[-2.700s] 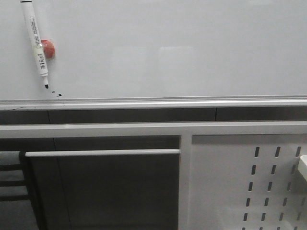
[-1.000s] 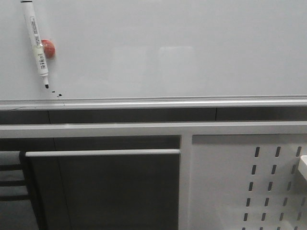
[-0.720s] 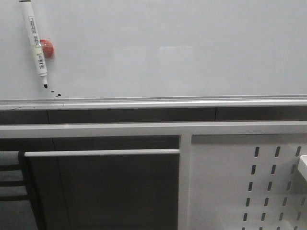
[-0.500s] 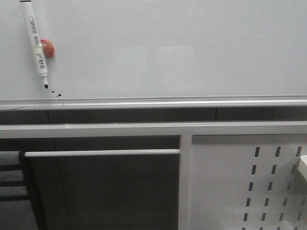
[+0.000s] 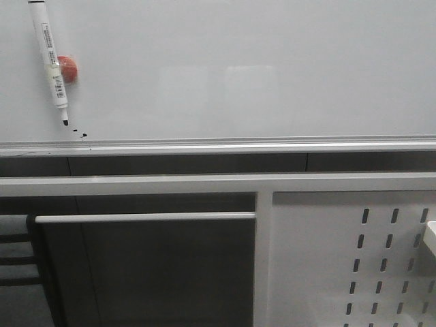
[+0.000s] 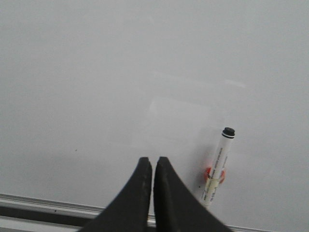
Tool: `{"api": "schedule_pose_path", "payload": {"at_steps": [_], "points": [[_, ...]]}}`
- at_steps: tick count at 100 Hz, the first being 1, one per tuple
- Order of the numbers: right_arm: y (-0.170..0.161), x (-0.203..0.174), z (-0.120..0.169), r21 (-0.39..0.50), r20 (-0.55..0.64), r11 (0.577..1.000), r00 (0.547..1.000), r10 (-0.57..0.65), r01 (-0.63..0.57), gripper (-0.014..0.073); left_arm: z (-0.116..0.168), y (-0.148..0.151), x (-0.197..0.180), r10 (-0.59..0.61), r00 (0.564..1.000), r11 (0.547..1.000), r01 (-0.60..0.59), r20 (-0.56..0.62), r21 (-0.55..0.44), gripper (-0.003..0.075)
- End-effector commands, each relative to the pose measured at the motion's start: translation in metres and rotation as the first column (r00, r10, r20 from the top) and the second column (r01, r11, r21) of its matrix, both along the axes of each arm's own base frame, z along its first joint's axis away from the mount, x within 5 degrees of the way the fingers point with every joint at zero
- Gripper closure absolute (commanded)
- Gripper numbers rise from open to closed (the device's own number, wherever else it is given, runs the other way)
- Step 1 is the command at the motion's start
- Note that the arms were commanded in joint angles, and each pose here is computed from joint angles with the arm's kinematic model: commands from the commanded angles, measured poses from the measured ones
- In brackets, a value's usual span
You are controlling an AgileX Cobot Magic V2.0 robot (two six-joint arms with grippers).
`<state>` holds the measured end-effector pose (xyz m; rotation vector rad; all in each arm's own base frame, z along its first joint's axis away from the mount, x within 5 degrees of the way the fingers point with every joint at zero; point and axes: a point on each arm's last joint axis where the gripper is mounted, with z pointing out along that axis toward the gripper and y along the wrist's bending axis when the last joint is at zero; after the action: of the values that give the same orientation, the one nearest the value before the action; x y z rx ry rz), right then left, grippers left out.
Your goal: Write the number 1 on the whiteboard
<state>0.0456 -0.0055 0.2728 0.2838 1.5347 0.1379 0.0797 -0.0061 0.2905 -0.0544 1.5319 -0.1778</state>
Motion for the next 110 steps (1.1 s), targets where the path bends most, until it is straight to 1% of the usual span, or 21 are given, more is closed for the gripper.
{"api": "schedule_pose_path", "payload": {"at_steps": [1, 8, 15, 23, 30, 41, 54, 78, 90, 100, 110], "points": [[0.001, 0.002, 0.023, -0.060, 0.070, 0.998, 0.997, 0.027, -0.023, 0.0664, 0.021, -0.003, 0.004, -0.035, 0.995, 0.999, 0.033, 0.099, 0.021, 0.0741], [0.003, 0.004, 0.028, -0.073, 0.057, 0.996, 0.997, 0.053, -0.049, 0.0664, 0.025, -0.007, 0.008, -0.072, 0.992, 0.997, 0.068, 0.105, 0.041, 0.0741], [0.004, 0.008, 0.032, -0.068, 0.008, 0.994, 0.996, 0.084, -0.083, 0.0664, 0.028, -0.012, 0.013, -0.112, 0.989, 0.993, 0.108, 0.099, 0.041, 0.0741], [0.006, 0.014, 0.036, -0.061, -0.050, 0.991, 0.992, 0.115, -0.118, 0.0664, 0.028, -0.018, 0.020, -0.157, 0.985, 0.986, 0.152, 0.076, 0.063, 0.0741], [0.008, 0.019, 0.040, -0.059, -0.071, 0.987, 0.987, 0.148, -0.152, 0.0664, 0.024, -0.025, 0.029, -0.195, 0.980, 0.979, 0.192, 0.043, 0.071, 0.0741], [0.012, 0.026, 0.046, -0.058, -0.087, 0.978, 0.977, 0.196, -0.201, 0.0664, 0.017, -0.036, 0.044, -0.247, 0.969, 0.966, 0.247, -0.004, 0.075, 0.0741], [0.016, 0.030, 0.050, -0.060, -0.086, 0.968, 0.967, 0.238, -0.244, 0.0664, 0.012, -0.048, 0.061, -0.286, 0.958, 0.956, 0.285, 0.000, 0.074, 0.0741], [0.017, 0.030, 0.050, -0.073, -0.091, 0.964, 0.964, 0.250, -0.257, 0.0664, -0.008, -0.069, 0.094, -0.331, 0.944, 0.940, 0.329, 0.004, 0.088, 0.0741], [0.017, 0.030, 0.050, -0.080, -0.091, 0.964, 0.965, 0.248, -0.255, 0.0664, -0.022, -0.080, 0.106, -0.356, 0.934, 0.930, 0.355, -0.010, 0.089, 0.0741], [0.017, 0.030, 0.050, -0.089, -0.092, 0.963, 0.965, 0.245, -0.253, 0.0664, -0.031, -0.088, 0.114, -0.388, 0.922, 0.914, 0.386, -0.007, 0.126, 0.0741], [0.017, 0.031, 0.050, -0.099, -0.092, 0.963, 0.966, 0.242, -0.250, 0.0664, -0.039, -0.092, 0.121, -0.397, 0.918, 0.911, 0.394, -0.006, 0.124, 0.0741]]}}
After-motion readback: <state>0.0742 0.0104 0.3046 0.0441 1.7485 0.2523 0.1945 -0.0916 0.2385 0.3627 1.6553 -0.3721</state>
